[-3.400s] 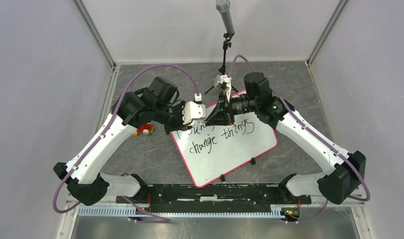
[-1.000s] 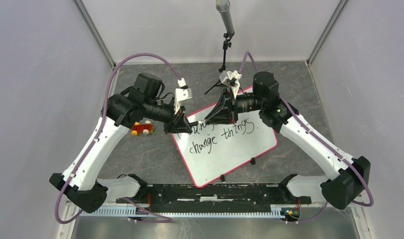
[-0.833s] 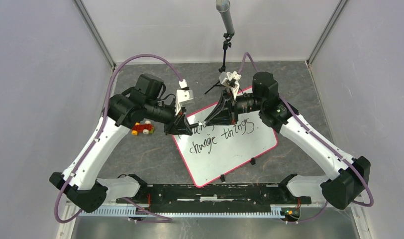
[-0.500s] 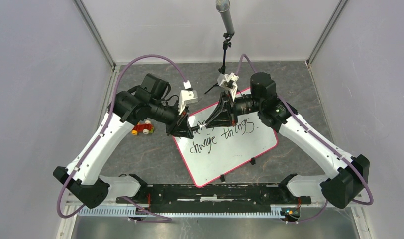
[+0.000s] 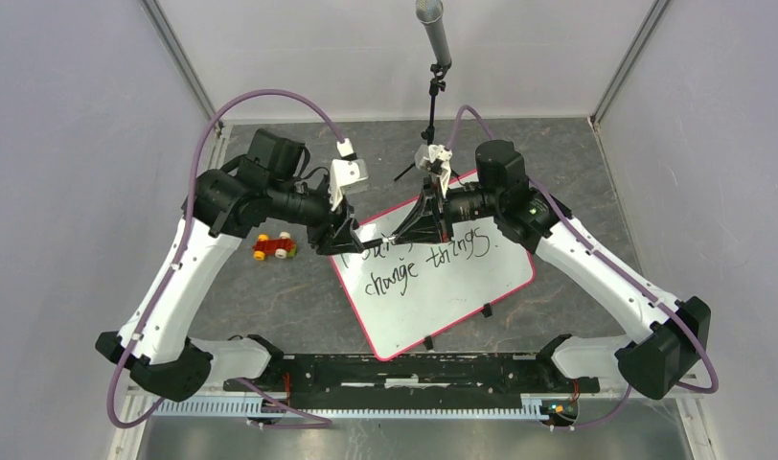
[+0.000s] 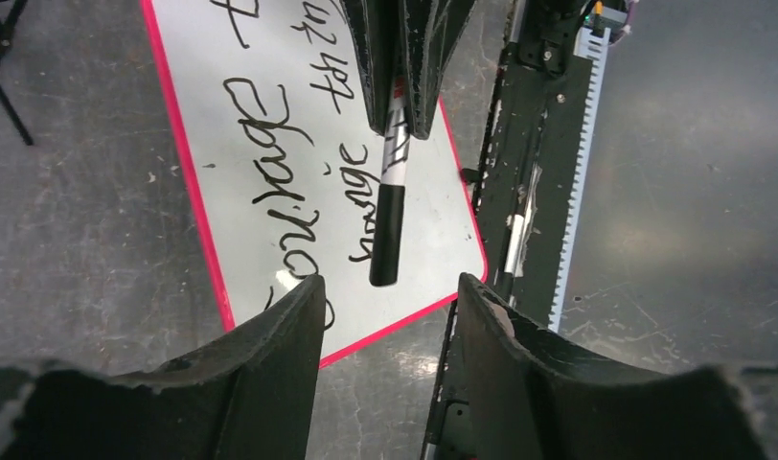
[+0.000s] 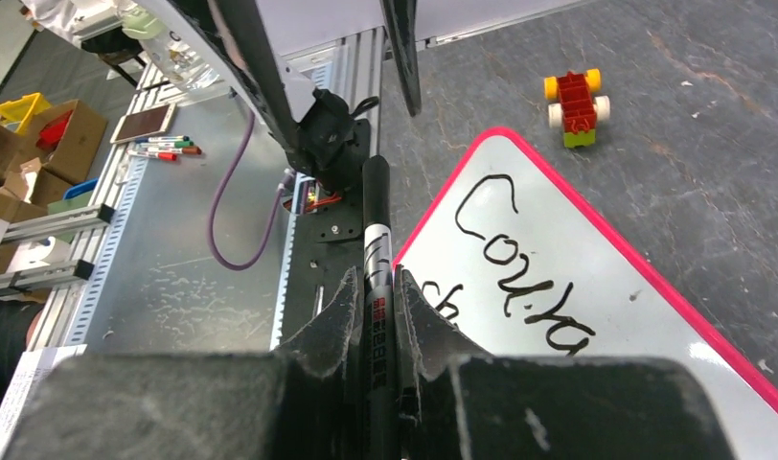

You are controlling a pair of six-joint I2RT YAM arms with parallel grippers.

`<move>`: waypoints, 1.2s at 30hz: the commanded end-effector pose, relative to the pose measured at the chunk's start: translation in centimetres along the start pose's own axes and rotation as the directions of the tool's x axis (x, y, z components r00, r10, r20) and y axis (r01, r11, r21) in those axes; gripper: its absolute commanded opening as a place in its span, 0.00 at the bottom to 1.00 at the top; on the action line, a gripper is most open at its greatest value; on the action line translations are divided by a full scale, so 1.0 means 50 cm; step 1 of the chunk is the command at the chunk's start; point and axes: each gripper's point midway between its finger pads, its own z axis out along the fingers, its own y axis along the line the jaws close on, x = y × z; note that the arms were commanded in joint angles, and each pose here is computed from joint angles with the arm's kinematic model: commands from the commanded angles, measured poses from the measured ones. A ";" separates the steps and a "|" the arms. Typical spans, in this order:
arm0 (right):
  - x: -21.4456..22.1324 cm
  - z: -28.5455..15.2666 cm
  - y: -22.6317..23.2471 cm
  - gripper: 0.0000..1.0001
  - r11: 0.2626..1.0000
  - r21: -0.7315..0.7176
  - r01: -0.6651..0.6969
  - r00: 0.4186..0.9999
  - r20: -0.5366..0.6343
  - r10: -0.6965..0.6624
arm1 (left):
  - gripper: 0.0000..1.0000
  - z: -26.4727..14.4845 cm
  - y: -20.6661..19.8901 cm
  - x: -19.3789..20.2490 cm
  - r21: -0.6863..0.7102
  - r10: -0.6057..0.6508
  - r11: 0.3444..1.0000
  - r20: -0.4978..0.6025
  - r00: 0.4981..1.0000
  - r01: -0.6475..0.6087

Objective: Write a sentence on the whiteboard
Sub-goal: Pass from the right arm to the left

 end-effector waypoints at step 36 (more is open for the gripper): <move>-0.084 -0.219 -0.127 0.98 0.952 0.305 0.019 0.992 0.112 -0.056 | 0.02 -0.143 0.268 0.050 -0.261 -0.419 0.834 0.270 0.867 0.485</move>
